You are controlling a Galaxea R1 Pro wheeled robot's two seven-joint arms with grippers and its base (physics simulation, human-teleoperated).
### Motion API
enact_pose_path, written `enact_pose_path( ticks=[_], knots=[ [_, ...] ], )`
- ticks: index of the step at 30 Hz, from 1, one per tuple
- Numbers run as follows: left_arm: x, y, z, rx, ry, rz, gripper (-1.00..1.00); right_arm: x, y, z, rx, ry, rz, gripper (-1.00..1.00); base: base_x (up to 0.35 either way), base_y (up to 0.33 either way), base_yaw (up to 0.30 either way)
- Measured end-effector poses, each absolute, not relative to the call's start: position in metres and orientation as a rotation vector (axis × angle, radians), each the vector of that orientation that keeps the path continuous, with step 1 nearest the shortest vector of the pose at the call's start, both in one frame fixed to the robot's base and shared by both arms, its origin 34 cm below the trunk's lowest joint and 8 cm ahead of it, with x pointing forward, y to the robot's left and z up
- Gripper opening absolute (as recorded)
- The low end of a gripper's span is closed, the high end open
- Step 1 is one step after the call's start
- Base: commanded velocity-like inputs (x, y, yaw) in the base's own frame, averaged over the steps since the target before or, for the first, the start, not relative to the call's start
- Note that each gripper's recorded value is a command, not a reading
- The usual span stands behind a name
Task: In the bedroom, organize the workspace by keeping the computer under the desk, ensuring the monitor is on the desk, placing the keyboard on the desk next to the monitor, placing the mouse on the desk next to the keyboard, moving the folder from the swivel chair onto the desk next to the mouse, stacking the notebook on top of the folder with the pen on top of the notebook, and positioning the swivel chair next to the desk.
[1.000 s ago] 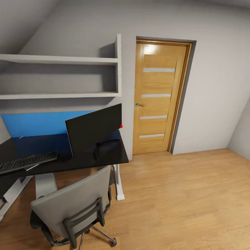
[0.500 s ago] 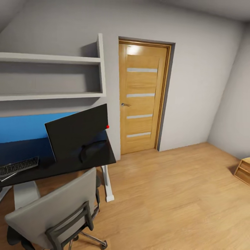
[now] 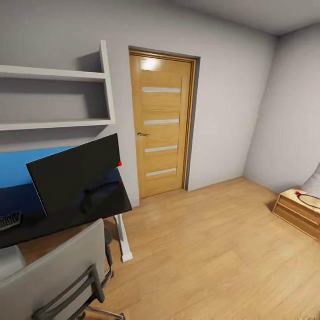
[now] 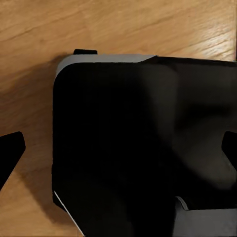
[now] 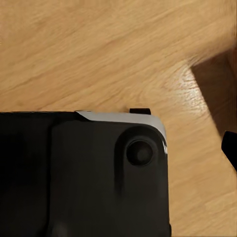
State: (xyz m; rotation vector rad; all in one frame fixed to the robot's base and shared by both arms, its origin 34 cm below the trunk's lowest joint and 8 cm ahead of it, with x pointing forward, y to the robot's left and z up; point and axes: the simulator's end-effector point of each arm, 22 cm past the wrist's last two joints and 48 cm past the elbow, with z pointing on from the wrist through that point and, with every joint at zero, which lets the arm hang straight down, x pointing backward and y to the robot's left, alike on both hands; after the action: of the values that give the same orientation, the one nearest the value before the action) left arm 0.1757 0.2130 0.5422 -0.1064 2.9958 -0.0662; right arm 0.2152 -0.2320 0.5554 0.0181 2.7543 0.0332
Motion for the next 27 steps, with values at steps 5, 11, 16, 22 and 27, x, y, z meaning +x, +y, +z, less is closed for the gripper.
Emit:
enact_pose_path(
  ticks=[5,11,16,22,27],
  knots=[
    [0.200,0.220,0.546,-0.213,2.903,-0.044,1.00,0.252,-0.234,0.564,0.018,2.661,0.030,1.00,0.000,0.000,-0.214],
    [0.235,0.235,0.555,-0.373,2.745,-0.005,1.00,0.304,-0.245,0.581,0.012,2.536,0.011,1.00,0.000,0.000,-0.151],
    [0.291,0.244,0.571,-0.382,2.610,-0.002,1.00,0.336,-0.262,0.597,0.004,2.434,-0.019,1.00,0.000,0.000,-0.075],
    [0.389,0.261,0.624,-0.373,2.321,0.008,1.00,0.375,-0.270,0.614,-0.001,2.345,-0.031,1.00,0.000,0.000,-0.013],
    [0.399,0.260,0.631,-0.364,2.284,0.005,1.00,0.420,-0.269,0.629,0.002,2.278,-0.030,1.00,0.000,0.000,0.012]
  ],
)
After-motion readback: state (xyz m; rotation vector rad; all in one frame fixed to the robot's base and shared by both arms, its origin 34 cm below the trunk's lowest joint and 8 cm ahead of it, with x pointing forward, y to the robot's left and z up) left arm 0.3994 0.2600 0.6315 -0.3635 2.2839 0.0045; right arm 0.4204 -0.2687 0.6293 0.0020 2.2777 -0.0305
